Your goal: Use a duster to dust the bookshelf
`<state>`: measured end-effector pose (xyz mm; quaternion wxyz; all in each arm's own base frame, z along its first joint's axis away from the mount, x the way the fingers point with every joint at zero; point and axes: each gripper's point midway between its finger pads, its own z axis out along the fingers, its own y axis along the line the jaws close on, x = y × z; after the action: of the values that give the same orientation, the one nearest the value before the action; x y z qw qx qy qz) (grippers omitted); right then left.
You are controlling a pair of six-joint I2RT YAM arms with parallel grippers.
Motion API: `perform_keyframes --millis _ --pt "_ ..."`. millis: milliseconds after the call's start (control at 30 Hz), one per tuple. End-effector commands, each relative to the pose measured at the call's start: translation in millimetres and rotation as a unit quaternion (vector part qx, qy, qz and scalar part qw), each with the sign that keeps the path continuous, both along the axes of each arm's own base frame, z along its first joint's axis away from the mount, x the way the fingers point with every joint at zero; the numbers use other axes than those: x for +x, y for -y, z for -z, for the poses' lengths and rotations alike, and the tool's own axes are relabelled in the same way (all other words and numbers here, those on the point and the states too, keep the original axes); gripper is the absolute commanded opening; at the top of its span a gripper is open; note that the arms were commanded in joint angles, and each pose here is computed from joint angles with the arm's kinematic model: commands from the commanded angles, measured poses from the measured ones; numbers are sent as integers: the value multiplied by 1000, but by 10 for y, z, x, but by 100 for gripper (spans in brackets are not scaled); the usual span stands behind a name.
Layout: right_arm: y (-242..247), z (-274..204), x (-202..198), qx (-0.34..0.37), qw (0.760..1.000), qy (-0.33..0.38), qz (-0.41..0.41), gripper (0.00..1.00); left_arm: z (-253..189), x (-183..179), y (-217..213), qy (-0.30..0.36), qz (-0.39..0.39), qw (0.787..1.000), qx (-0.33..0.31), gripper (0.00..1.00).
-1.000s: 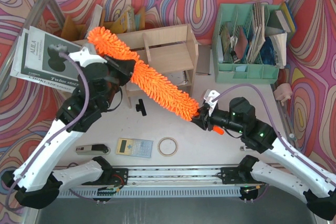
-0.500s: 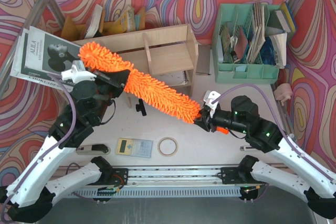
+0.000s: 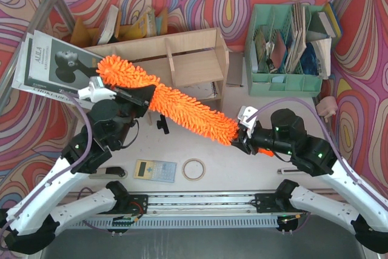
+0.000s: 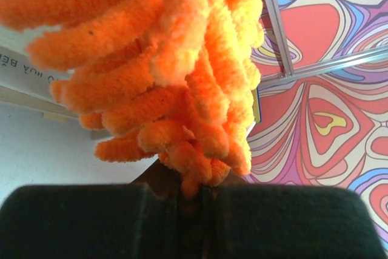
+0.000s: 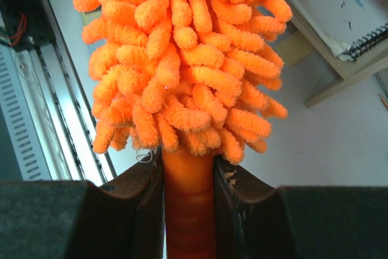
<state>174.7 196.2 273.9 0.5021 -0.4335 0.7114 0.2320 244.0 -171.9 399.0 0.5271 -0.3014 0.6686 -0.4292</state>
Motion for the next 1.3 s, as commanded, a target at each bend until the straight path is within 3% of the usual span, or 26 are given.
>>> perform_keyframes --millis 0,667,1100,1267 --pt "340 -202 287 -11 993 39 115 0 332 -161 219 -31 47 997 54 9" --pt "807 -102 279 -71 976 45 202 0 1553 -359 662 -137 14 990 19 12" --pt "407 280 347 -61 986 -24 152 0 2278 -436 317 -196 -56 979 -2 14" --pt "201 436 390 -48 989 -53 130 0 2426 -433 120 -184 -81 980 -1 15"
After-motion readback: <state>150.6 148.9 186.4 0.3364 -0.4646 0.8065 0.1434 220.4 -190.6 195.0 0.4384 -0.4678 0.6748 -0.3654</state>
